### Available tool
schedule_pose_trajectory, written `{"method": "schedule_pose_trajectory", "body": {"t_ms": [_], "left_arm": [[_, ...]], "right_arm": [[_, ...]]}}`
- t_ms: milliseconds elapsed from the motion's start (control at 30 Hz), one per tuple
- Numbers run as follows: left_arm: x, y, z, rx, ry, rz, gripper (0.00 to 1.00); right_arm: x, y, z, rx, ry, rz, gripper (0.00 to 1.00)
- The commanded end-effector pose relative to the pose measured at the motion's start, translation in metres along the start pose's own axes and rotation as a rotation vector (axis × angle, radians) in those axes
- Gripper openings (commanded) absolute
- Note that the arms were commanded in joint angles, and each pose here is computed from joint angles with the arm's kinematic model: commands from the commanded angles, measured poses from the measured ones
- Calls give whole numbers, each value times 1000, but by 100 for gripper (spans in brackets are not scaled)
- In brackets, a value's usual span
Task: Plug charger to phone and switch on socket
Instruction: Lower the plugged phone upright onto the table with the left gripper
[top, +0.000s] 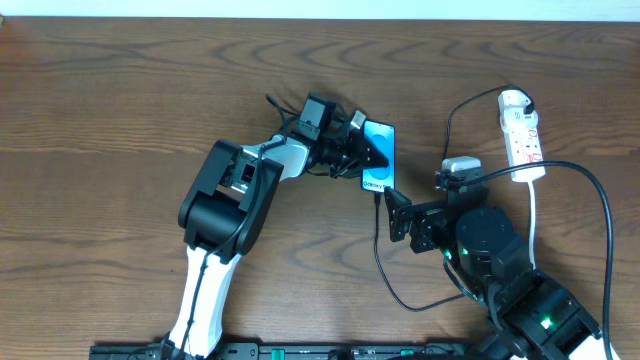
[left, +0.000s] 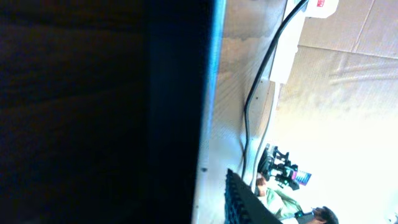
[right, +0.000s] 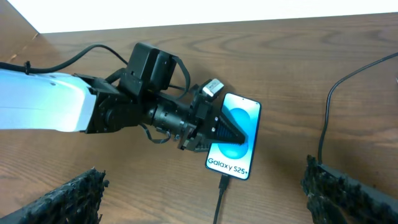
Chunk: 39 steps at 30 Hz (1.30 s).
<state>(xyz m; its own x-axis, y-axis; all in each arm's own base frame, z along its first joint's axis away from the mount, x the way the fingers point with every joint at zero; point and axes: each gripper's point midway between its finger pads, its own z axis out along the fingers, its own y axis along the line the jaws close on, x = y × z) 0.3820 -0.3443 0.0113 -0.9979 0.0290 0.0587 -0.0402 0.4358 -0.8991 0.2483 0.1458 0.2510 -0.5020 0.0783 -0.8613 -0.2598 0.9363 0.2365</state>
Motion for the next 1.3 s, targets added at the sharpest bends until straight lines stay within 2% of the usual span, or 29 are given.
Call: {"method": "schedule_pose_trajectory", "body": {"t_ms": [0,300,467,667,867,1267], "left_arm": [[-8,17,0,-72,-57,-23,30],[-12,27,-1,-118,-86,-36,40],[-14,30,-3,-133,-99,-30,42],[-15,69,-12,-322,-163,-111,53],[-8,99,-24,-483,-177,-121,54],[-15,111,-34,-560,-224,-111,54]], "right_arm": [[-6,-2,-3,11,-16,14,99],[-5,-2,-3,13,-10,12,99],[-3,-3,-3,16,-3,10,99],[-2,-3,-3,18,1,9,99],[-1,-4,-3,19,3,8,99],[5,-6,-3,29,28,1,99]]}}
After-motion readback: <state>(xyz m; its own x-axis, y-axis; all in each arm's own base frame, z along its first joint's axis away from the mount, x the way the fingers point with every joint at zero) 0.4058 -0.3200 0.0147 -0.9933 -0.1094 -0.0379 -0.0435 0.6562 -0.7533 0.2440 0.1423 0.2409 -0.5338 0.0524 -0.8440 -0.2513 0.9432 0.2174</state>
